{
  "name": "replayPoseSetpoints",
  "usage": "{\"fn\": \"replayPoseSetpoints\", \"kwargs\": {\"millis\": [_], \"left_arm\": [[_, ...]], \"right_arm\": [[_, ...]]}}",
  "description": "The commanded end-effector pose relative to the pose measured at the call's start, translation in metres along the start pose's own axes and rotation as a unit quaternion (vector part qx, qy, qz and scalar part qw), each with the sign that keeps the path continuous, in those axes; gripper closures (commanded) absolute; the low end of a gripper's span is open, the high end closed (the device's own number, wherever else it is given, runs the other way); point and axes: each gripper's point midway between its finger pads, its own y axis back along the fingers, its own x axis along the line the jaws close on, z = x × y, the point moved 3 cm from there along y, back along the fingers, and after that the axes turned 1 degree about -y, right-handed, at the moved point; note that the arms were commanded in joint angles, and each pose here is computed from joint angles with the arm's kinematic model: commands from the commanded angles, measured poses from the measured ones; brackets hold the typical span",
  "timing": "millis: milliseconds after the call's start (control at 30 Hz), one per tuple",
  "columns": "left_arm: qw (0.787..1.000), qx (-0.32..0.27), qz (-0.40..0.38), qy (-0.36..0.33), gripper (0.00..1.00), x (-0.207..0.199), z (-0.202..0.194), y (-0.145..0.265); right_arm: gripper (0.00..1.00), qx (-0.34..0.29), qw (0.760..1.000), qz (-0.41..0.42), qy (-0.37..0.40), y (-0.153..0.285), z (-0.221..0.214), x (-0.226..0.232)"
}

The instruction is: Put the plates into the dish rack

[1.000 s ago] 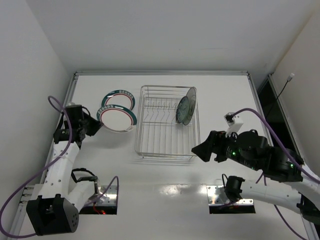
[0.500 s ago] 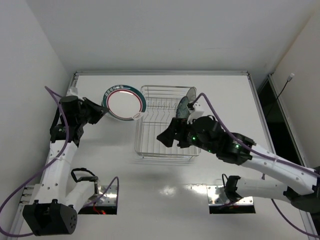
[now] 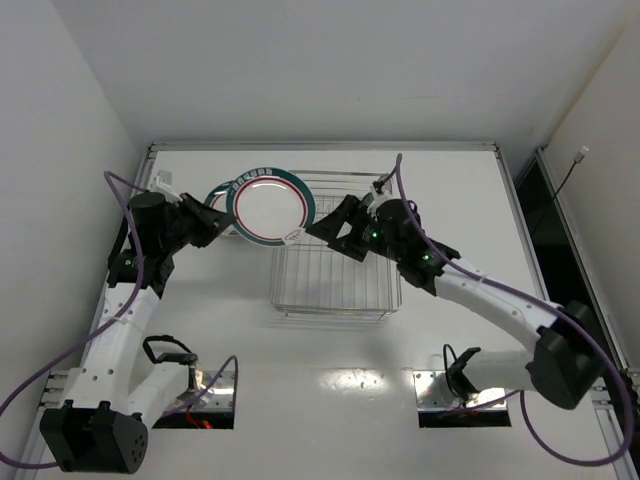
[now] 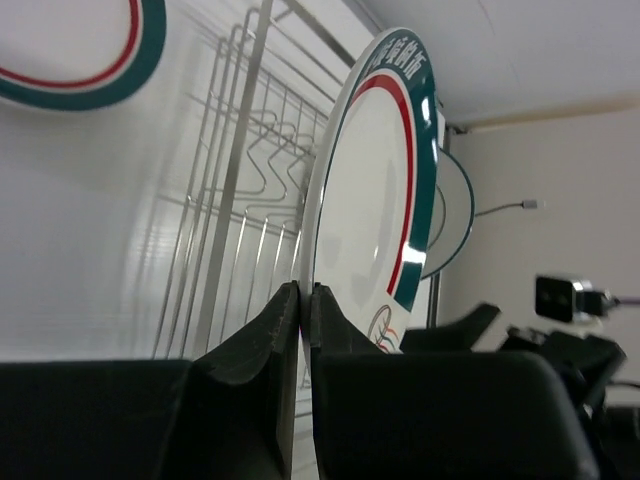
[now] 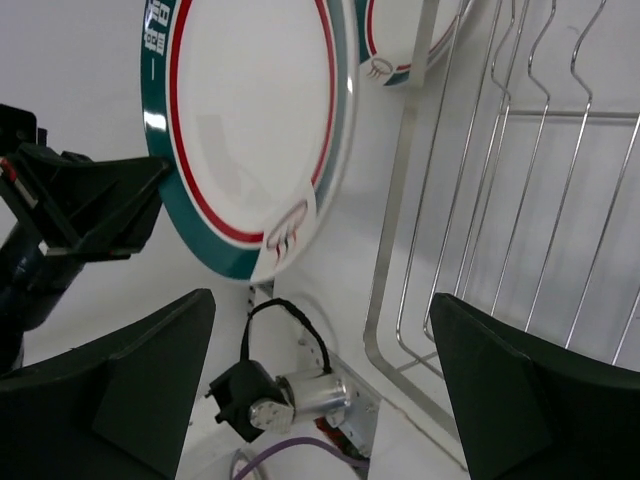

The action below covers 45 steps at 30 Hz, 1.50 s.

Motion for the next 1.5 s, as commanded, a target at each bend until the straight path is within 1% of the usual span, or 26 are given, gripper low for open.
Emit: {"fn": "replayPoseSetpoints", "kwargs": {"millis": [0, 267, 300, 400, 433, 467, 533, 567, 600, 633, 667, 700, 733, 767, 800, 833, 867, 900, 933, 967, 1100, 1167, 1200, 1400, 1433, 1467], "left_arm": [[0.996, 0.008, -0.094, 0.001, 1.00, -0.034, -0.001, 0.005], [0.990, 0.053, -0.132, 0.013, 1.00, -0.043, -0.022, -0.004], [0.989, 0.059, -0.134, 0.021, 1.00, -0.042, -0.025, -0.005], [0.986, 0.075, -0.145, 0.029, 1.00, -0.041, -0.033, -0.006], [0.986, 0.075, -0.145, 0.029, 1.00, -0.041, -0.033, -0.006], [0.986, 0.077, -0.142, 0.031, 1.00, -0.037, -0.035, -0.007], [0.987, 0.078, -0.138, 0.019, 1.00, -0.035, -0.037, -0.008], [0.988, 0.082, -0.133, 0.016, 0.97, -0.033, -0.037, -0.009], [0.988, 0.084, -0.127, -0.004, 0.83, -0.030, -0.037, -0.011], [0.991, 0.086, -0.098, -0.013, 0.49, -0.026, -0.033, -0.017], [0.993, 0.092, -0.068, -0.025, 0.34, -0.012, -0.038, -0.017], [0.994, 0.088, -0.041, -0.043, 0.20, -0.013, -0.028, -0.022], [0.991, 0.108, 0.012, -0.072, 0.04, 0.006, -0.033, -0.020], [0.990, 0.088, 0.058, -0.089, 0.02, 0.016, -0.022, -0.021], [0.989, 0.075, 0.071, -0.106, 0.02, 0.013, -0.012, -0.019], [0.986, 0.067, 0.087, -0.123, 0.01, 0.016, -0.008, -0.017], [0.984, 0.055, 0.114, -0.129, 0.01, 0.023, -0.003, -0.015], [0.984, 0.042, 0.116, -0.132, 0.01, 0.022, 0.001, -0.011], [0.983, 0.033, 0.118, -0.134, 0.01, 0.021, 0.003, -0.009], [0.983, 0.019, 0.120, -0.137, 0.01, 0.020, 0.007, -0.005], [0.979, 0.001, 0.149, -0.139, 0.01, 0.028, 0.012, -0.001], [0.975, -0.003, 0.163, -0.149, 0.01, 0.032, 0.014, 0.001], [0.972, -0.003, 0.181, -0.148, 0.01, 0.039, 0.015, 0.000], [0.955, -0.015, 0.246, -0.163, 0.01, 0.063, 0.018, 0.005], [0.953, -0.008, 0.251, -0.167, 0.01, 0.069, 0.015, 0.004], [0.953, -0.008, 0.251, -0.167, 0.01, 0.069, 0.015, 0.004]], "right_arm": [[0.13, 0.014, 0.992, 0.121, -0.013, -0.006, 0.014, 0.049], [0.12, 0.029, 0.992, 0.125, -0.005, -0.040, 0.026, 0.046], [0.14, 0.034, 0.991, 0.128, -0.005, -0.043, 0.024, 0.045], [0.38, 0.034, 0.989, 0.141, 0.000, -0.047, 0.022, 0.043], [0.49, 0.035, 0.989, 0.141, -0.005, -0.047, 0.021, 0.042], [0.71, 0.033, 0.989, 0.145, -0.003, -0.045, 0.022, 0.045], [0.85, 0.021, 0.990, 0.139, 0.011, -0.038, 0.029, 0.051], [1.00, 0.022, 0.993, 0.110, 0.024, -0.036, 0.031, 0.043], [1.00, 0.007, 0.996, 0.086, 0.034, -0.034, 0.037, 0.041], [1.00, -0.018, 0.997, 0.049, 0.059, -0.024, 0.049, 0.042], [1.00, -0.033, 0.997, 0.027, 0.056, -0.016, 0.057, 0.044], [1.00, -0.049, 0.996, -0.002, 0.080, -0.009, 0.064, 0.042], [1.00, -0.077, 0.993, -0.018, 0.091, 0.003, 0.082, 0.056], [1.00, -0.096, 0.989, -0.049, 0.099, 0.013, 0.091, 0.056], [1.00, -0.114, 0.978, -0.132, 0.113, 0.026, 0.096, 0.036], [1.00, -0.148, 0.971, -0.149, 0.114, 0.043, 0.116, 0.054], [1.00, -0.154, 0.963, -0.187, 0.117, 0.047, 0.119, 0.049], [1.00, -0.163, 0.940, -0.269, 0.132, 0.062, 0.123, 0.028], [1.00, -0.173, 0.929, -0.296, 0.140, 0.062, 0.130, 0.032], [1.00, -0.189, 0.910, -0.339, 0.149, 0.068, 0.138, 0.023], [1.00, -0.162, 0.855, -0.458, 0.180, 0.067, 0.137, -0.004], [1.00, -0.166, 0.832, -0.495, 0.189, 0.062, 0.133, -0.014], [1.00, -0.148, 0.822, -0.513, 0.197, 0.051, 0.129, -0.025], [1.00, -0.130, 0.796, -0.546, 0.226, 0.019, 0.117, -0.043], [1.00, -0.120, 0.779, -0.567, 0.239, 0.015, 0.115, -0.053], [1.00, -0.119, 0.774, -0.572, 0.243, 0.013, 0.115, -0.055]]}}
